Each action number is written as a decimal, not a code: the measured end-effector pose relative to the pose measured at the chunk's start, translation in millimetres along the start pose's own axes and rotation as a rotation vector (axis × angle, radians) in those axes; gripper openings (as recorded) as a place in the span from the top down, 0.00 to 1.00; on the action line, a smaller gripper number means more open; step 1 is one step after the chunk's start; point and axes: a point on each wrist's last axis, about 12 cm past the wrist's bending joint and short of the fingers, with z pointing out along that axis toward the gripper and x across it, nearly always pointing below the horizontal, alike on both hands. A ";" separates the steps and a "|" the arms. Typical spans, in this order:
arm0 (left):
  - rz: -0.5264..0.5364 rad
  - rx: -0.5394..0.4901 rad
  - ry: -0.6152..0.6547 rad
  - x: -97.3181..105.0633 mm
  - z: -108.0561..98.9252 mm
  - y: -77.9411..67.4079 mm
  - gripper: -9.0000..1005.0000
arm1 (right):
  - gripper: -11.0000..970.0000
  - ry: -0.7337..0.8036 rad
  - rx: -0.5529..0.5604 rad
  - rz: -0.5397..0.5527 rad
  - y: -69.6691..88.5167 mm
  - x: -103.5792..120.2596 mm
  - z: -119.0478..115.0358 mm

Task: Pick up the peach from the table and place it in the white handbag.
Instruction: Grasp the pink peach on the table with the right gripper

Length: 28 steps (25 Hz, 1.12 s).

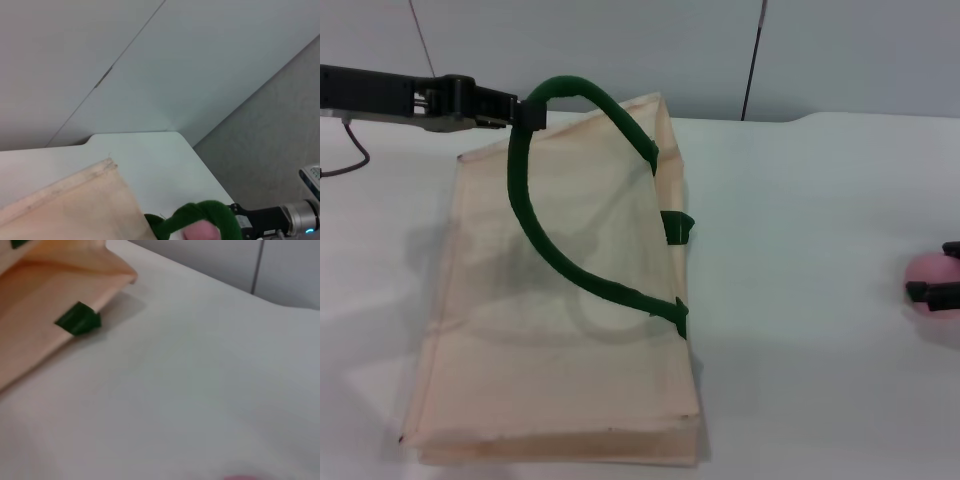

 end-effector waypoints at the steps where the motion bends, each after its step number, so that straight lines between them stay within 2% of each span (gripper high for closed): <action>1: 0.000 0.000 0.000 -0.1 -0.1 0.0 0.87 | 0.22 0.012 0.007 0.001 -0.4 0.8 0.9; 12: -0.001 -0.001 0.000 -0.5 -0.4 0.0 0.87 | 0.23 0.025 0.014 0.006 -0.8 -0.3 3.0; 17: -0.002 -0.001 0.000 -0.3 -0.5 0.0 0.87 | 0.31 0.028 0.015 0.012 -1.3 -1.1 3.0; 28: -0.003 -0.002 -0.001 -0.4 -0.7 0.1 0.86 | 0.40 0.036 0.021 0.008 -2.7 -0.4 1.4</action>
